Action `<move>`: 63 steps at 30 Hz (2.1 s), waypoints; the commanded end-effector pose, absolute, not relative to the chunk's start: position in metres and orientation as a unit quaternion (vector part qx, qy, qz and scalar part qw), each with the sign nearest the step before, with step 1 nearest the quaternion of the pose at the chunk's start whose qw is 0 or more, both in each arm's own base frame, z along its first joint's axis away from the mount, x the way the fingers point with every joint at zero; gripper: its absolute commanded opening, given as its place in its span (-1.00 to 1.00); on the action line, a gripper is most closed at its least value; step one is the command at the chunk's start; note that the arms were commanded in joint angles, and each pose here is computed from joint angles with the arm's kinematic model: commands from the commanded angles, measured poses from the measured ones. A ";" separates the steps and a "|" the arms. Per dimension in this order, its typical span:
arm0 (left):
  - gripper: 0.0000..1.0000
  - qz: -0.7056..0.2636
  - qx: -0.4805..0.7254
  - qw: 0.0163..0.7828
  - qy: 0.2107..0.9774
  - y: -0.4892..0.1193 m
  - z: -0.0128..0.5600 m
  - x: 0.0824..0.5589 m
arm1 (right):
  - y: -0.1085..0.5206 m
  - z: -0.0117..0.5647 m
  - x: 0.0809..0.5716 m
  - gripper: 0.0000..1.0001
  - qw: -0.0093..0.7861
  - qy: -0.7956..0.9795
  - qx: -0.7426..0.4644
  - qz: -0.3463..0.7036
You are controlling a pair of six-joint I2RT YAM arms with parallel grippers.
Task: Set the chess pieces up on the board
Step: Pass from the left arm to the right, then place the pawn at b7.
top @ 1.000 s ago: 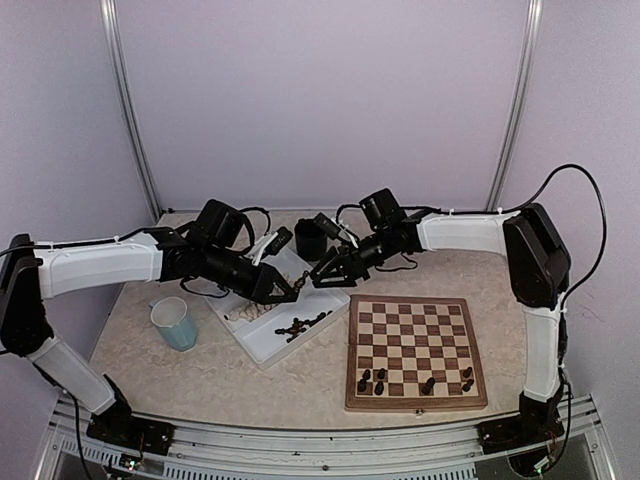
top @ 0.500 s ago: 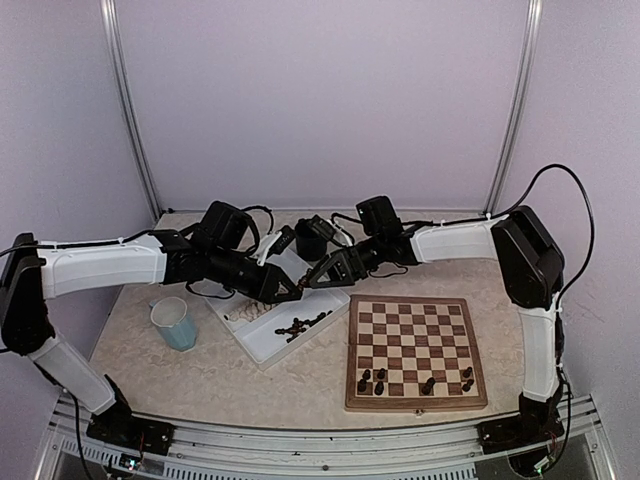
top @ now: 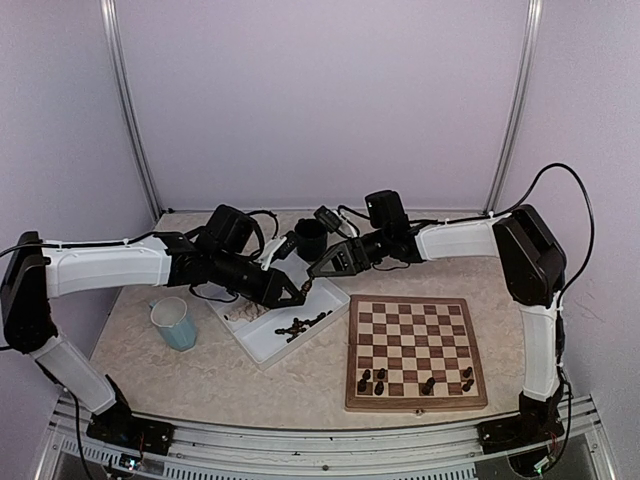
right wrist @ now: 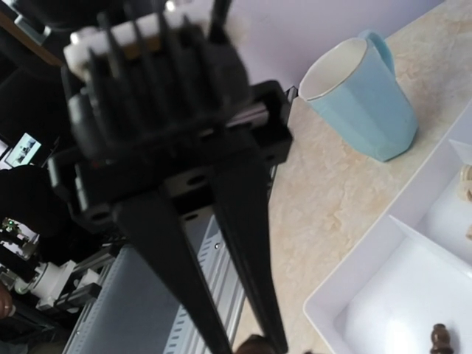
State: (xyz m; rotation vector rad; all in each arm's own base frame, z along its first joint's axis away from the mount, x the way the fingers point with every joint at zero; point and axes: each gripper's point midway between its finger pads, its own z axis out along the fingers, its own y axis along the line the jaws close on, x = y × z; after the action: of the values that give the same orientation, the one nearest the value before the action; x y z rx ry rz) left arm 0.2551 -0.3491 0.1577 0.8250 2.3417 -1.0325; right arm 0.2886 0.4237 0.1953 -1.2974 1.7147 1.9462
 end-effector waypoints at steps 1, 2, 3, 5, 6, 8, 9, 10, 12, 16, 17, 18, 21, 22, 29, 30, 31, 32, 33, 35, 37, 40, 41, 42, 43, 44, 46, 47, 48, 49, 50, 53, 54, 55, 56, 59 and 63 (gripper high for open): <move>-0.99 -0.378 0.306 0.230 0.843 -0.355 0.164 0.257 | 0.421 0.202 0.290 -0.27 0.132 0.584 -0.446 0.665; -0.99 -0.377 0.306 0.231 0.843 -0.355 0.164 0.258 | 0.421 0.202 0.290 -0.28 0.133 0.584 -0.446 0.665; -0.99 -0.377 0.305 0.231 0.844 -0.355 0.164 0.258 | 0.421 0.202 0.290 -0.29 0.133 0.585 -0.446 0.665; -0.99 -0.378 0.305 0.231 0.843 -0.356 0.165 0.259 | 0.421 0.202 0.290 -0.28 0.135 0.587 -0.446 0.662; -0.99 -0.378 0.305 0.233 0.843 -0.356 0.165 0.259 | 0.421 0.201 0.291 -0.28 0.137 0.589 -0.445 0.660; -0.99 -0.378 0.304 0.234 0.843 -0.357 0.166 0.260 | 0.421 0.199 0.292 -0.27 0.139 0.594 -0.445 0.656; -0.99 -0.380 0.303 0.235 0.842 -0.357 0.167 0.260 | 0.421 0.197 0.292 -0.27 0.140 0.597 -0.444 0.654; -0.99 -0.381 0.303 0.236 0.841 -0.358 0.167 0.260 | 0.421 0.195 0.293 -0.27 0.140 0.599 -0.443 0.652; -0.99 -0.383 0.303 0.237 0.840 -0.358 0.169 0.261 | 0.422 0.194 0.293 -0.27 0.140 0.601 -0.443 0.650; -0.99 -0.384 0.302 0.236 0.840 -0.359 0.168 0.261 | 0.423 0.191 0.294 -0.34 0.140 0.605 -0.441 0.648; -0.99 -0.383 0.302 0.235 0.840 -0.359 0.167 0.261 | 0.423 0.193 0.295 -0.38 0.141 0.604 -0.442 0.648; -0.99 -0.382 0.302 0.234 0.841 -0.359 0.166 0.261 | 0.423 0.193 0.294 -0.43 0.141 0.602 -0.443 0.649; -0.99 -0.380 0.301 0.234 0.843 -0.359 0.164 0.262 | 0.423 0.193 0.293 -0.53 0.138 0.601 -0.444 0.650; -0.99 -0.379 0.300 0.235 0.843 -0.359 0.164 0.263 | 0.423 0.193 0.293 -0.53 0.139 0.600 -0.444 0.651; -0.99 -0.374 0.285 0.247 0.847 -0.357 0.166 0.269 | 0.423 0.194 0.289 -0.52 0.136 0.599 -0.447 0.651; -0.99 -0.374 0.284 0.249 0.847 -0.357 0.166 0.270 | 0.423 0.194 0.289 -0.53 0.135 0.599 -0.447 0.650; -0.99 -0.374 0.284 0.249 0.847 -0.358 0.166 0.270 | 0.423 0.193 0.289 -0.53 0.136 0.600 -0.447 0.650; -0.99 -0.376 0.283 0.249 0.847 -0.358 0.166 0.270 | 0.423 0.193 0.289 -0.53 0.136 0.601 -0.446 0.649; -0.99 -0.377 0.283 0.248 0.846 -0.358 0.166 0.270 | 0.423 0.193 0.290 -0.53 0.137 0.602 -0.446 0.648; -0.99 -0.378 0.283 0.247 0.846 -0.359 0.166 0.270 | 0.424 0.192 0.290 -0.57 0.138 0.602 -0.447 0.647; -0.99 -0.378 0.284 0.247 0.846 -0.359 0.165 0.270 | 0.424 0.193 0.290 -0.63 0.140 0.602 -0.447 0.647; -0.99 -0.377 0.283 0.247 0.846 -0.359 0.165 0.270 | 0.424 0.194 0.291 -0.78 0.143 0.601 -0.450 0.645; -0.99 -0.377 0.284 0.247 0.846 -0.359 0.165 0.270 | 0.424 0.196 0.291 -0.82 0.147 0.600 -0.452 0.643; -0.99 -0.376 0.283 0.246 0.847 -0.358 0.164 0.270 | 0.424 0.197 0.293 -0.85 0.152 0.600 -0.455 0.640; -0.99 -0.375 0.283 0.244 0.848 -0.358 0.163 0.270 | 0.424 0.200 0.295 -0.88 0.160 0.601 -0.457 0.635; -0.99 -0.373 0.284 0.241 0.850 -0.357 0.160 0.270 | 0.422 0.203 0.300 -0.90 0.168 0.605 -0.457 0.629; -0.98 -0.365 0.288 0.232 0.854 -0.356 0.154 0.267 | 0.417 0.215 0.314 -0.95 0.199 0.611 -0.460 0.612; -0.99 -0.360 0.290 0.226 0.858 -0.354 0.151 0.266 | 0.412 0.220 0.324 -0.96 0.216 0.618 -0.460 0.599; -0.98 -0.354 0.292 0.223 0.860 -0.352 0.148 0.265 | 0.406 0.228 0.333 -0.97 0.237 0.625 -0.463 0.583; -0.98 -0.349 0.293 0.221 0.862 -0.350 0.146 0.265 | 0.397 0.233 0.343 -0.97 0.258 0.633 -0.464 0.563; -0.98 -0.344 0.296 0.219 0.864 -0.348 0.144 0.264 | 0.388 0.238 0.351 -0.98 0.284 0.636 -0.472 0.540; -0.98 -0.333 0.296 0.217 0.869 -0.340 0.141 0.268 | 0.358 0.247 0.365 -0.98 0.342 0.656 -0.491 0.460; -0.98 -0.330 0.294 0.218 0.870 -0.337 0.140 0.271 | 0.349 0.246 0.364 -0.98 0.355 0.662 -0.501 0.431; -0.98 -0.326 0.292 0.220 0.872 -0.335 0.140 0.275 | 0.341 0.242 0.361 -0.97 0.361 0.667 -0.512 0.403; -0.98 -0.321 0.291 0.223 0.873 -0.332 0.140 0.279 | 0.331 0.236 0.358 -0.97 0.368 0.675 -0.524 0.366; -0.98 -0.304 0.289 0.230 0.878 -0.326 0.137 0.291 | 0.299 0.224 0.339 -0.97 0.382 0.682 -0.553 0.290; -0.98 -0.297 0.290 0.232 0.880 -0.328 0.133 0.300 | 0.259 0.196 0.308 -0.98 0.367 0.699 -0.571 0.224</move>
State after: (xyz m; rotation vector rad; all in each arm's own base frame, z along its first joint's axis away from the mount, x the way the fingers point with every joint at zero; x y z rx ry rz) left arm 0.2880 -0.3266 0.1324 0.7707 2.4335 -0.8647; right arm 0.3288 0.2981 0.2494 -1.3350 1.6843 0.8210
